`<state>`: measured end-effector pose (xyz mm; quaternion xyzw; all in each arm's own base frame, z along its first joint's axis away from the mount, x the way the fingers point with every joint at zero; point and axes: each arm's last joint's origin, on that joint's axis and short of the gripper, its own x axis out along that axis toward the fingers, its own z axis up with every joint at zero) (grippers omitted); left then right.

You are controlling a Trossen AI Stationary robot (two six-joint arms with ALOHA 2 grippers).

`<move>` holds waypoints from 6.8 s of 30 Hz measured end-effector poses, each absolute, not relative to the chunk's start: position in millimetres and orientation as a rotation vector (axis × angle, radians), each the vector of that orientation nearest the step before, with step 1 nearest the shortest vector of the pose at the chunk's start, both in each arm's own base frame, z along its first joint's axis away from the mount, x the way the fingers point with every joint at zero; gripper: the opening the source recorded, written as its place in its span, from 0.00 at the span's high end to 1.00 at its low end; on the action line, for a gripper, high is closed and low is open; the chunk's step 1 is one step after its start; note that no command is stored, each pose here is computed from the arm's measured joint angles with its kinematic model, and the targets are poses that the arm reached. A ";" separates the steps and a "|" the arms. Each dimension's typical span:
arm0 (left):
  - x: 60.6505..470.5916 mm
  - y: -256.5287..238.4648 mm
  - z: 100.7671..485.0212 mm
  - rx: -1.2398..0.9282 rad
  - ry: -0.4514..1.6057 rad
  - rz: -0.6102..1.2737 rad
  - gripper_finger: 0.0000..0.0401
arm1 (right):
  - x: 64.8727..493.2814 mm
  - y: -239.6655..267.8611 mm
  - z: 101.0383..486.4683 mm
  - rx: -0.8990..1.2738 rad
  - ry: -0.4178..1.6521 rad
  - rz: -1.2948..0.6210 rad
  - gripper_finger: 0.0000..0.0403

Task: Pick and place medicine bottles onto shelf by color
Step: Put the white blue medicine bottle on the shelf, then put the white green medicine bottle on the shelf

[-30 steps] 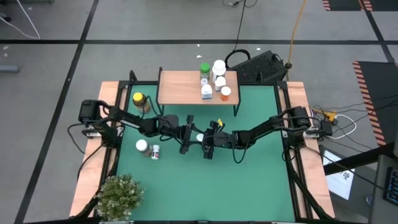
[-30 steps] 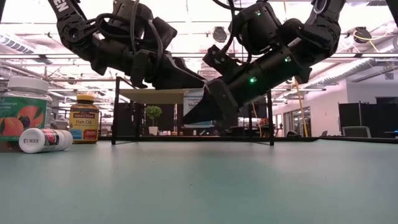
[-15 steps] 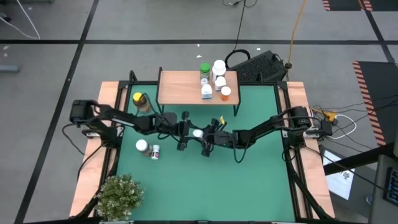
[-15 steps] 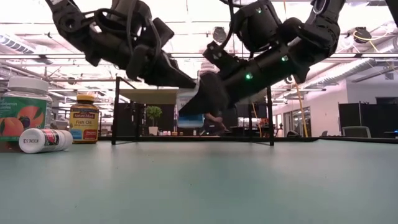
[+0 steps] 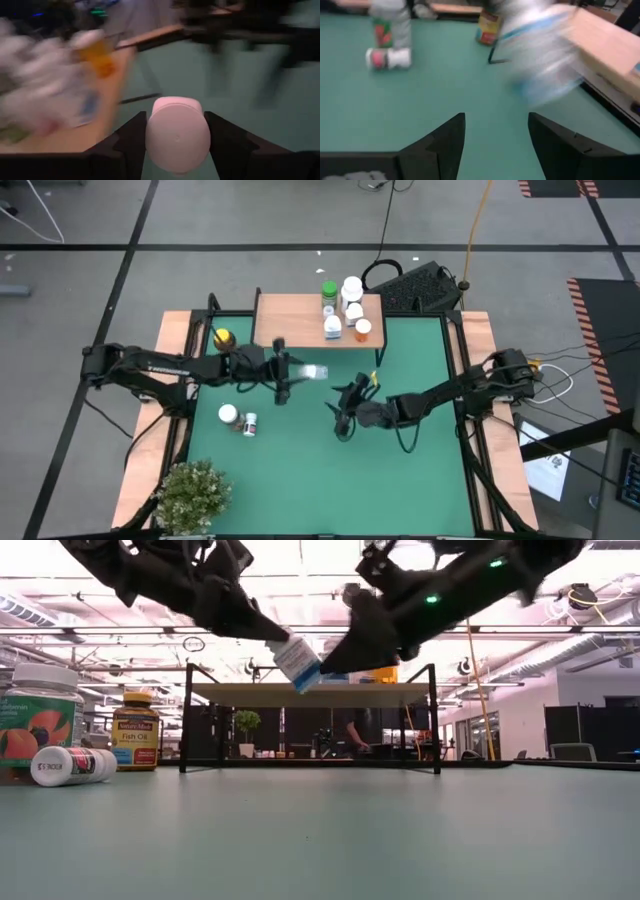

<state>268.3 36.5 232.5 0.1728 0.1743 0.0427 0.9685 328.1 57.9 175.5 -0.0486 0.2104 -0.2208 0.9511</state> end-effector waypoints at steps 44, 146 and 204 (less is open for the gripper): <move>298.6 226.3 327.7 0.238 0.933 0.325 0.54 | 320.7 55.2 148.9 -0.094 0.468 -0.448 0.48; 127.9 -41.6 278.3 0.032 0.875 0.400 0.54 | 590.4 21.9 91.8 0.029 0.117 0.139 0.16; 121.2 -47.6 277.2 0.067 0.880 0.394 0.42 | 566.6 23.1 162.4 -0.132 0.401 0.252 0.47</move>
